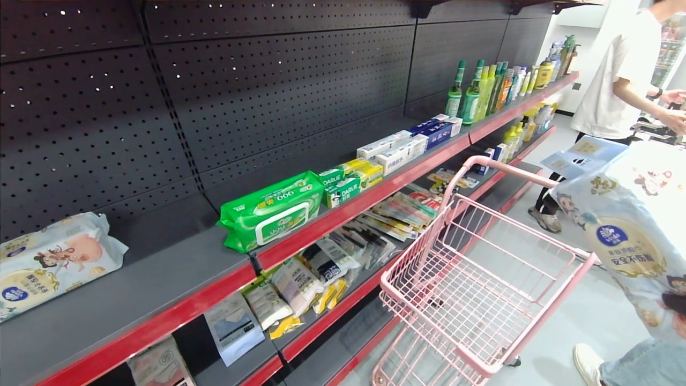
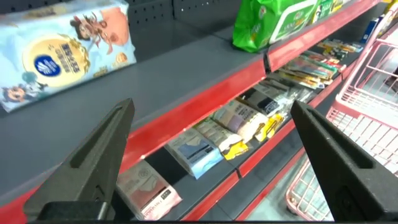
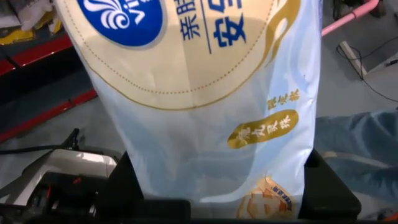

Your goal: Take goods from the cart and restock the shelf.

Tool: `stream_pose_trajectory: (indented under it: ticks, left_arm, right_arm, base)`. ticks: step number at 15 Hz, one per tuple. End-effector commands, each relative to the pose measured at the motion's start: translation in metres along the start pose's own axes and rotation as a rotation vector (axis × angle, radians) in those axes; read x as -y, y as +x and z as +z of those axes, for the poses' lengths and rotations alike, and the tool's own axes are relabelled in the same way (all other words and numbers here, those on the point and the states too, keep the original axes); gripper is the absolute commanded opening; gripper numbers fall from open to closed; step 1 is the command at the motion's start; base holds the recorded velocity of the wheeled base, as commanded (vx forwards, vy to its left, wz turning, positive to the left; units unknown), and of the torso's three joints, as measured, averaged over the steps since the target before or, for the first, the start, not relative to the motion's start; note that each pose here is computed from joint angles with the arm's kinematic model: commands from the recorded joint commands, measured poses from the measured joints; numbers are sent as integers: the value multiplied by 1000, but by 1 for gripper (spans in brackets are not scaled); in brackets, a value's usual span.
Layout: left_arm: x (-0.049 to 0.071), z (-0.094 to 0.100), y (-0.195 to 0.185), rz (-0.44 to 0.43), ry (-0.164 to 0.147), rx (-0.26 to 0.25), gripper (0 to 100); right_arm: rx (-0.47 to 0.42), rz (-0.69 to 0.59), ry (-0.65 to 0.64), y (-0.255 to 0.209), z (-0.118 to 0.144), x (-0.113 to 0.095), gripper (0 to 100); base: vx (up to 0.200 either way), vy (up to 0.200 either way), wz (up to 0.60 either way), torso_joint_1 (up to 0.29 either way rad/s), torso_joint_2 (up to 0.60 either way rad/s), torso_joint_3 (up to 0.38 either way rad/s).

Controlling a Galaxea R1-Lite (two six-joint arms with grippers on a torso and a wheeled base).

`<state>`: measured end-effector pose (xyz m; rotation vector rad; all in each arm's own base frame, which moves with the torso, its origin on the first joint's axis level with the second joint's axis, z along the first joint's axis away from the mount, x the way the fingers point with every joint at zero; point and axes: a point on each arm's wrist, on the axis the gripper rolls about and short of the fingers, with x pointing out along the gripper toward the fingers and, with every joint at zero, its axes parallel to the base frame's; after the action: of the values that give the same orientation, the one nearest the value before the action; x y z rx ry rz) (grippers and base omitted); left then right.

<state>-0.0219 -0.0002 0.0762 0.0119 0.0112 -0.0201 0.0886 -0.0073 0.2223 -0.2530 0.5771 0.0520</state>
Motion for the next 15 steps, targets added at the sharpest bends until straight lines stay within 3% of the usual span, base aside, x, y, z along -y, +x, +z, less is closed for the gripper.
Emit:
stream_pose_trajectory:
  ticks: [1, 15]
  left_arm:
    - [0, 0, 0, 0, 0, -1, 100]
    - [0, 0, 0, 0, 0, 1, 100]
  right_arm:
    - [-6, 1, 1, 1, 0, 0, 0]
    - [-36, -8, -42, 6, -7, -2, 0]
  base:
    - [0, 0, 0, 163, -354, -193]
    - [0, 0, 0, 131, -282, -150]
